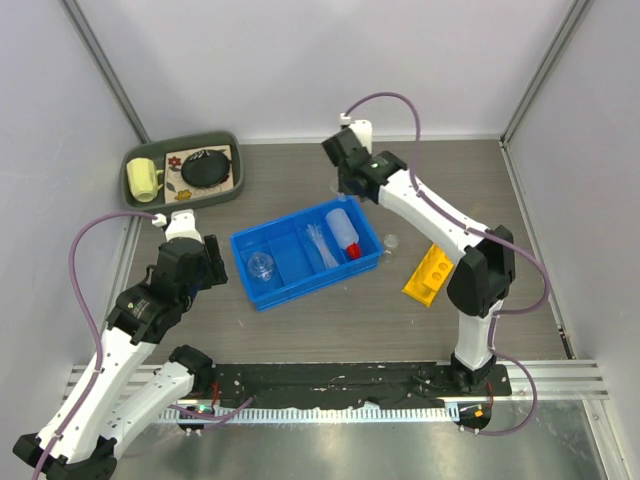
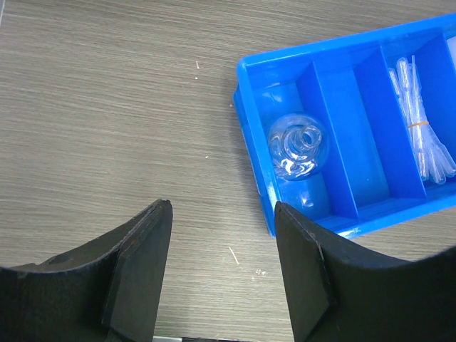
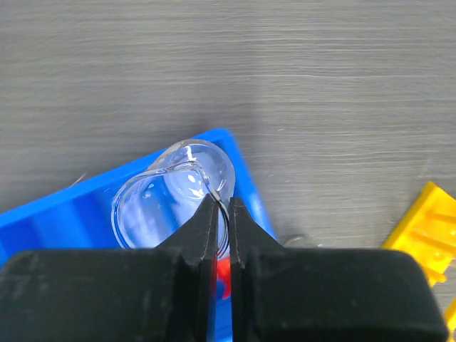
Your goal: Organize the chemistry lab equipment
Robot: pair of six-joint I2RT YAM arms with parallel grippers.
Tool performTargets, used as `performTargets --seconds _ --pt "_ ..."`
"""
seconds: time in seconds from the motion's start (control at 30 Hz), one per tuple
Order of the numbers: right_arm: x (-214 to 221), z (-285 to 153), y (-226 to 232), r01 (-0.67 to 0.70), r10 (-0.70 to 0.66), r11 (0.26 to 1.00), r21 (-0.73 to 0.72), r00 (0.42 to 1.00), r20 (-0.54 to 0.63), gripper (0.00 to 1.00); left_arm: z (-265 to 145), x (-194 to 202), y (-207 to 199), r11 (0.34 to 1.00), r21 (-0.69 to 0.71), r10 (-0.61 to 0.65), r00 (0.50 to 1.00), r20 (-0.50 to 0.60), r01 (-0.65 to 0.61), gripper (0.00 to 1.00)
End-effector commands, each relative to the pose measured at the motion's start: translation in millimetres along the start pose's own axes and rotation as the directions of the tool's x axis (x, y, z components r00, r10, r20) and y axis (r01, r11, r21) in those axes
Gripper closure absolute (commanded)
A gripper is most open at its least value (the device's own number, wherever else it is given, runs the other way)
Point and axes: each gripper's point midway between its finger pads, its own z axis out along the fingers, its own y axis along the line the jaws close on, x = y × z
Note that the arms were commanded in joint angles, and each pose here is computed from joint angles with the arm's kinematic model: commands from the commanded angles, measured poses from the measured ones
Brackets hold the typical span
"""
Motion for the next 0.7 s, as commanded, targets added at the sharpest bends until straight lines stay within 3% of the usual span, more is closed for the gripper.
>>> performTargets --seconds 0.0,0.27,0.67 --pt "-21.8 -47.9 36.1 -0.006 0.012 0.998 -0.061 0.995 0.095 0.99 0.3 -9.7 -4.3 1.000 0.019 -0.015 0.999 0.038 0.014 0.37" --pt "13.3 -64.1 135.9 0.037 -0.022 0.971 -0.235 0.998 0.066 0.99 -0.3 -10.2 -4.9 1.000 0.024 -0.017 0.999 0.041 0.016 0.37" --pt "67.3 -41.2 186.7 0.054 -0.063 0.951 -0.306 0.998 -0.022 0.99 -0.7 -9.3 -5.2 1.000 0.028 -0.015 0.999 0.039 0.014 0.37"
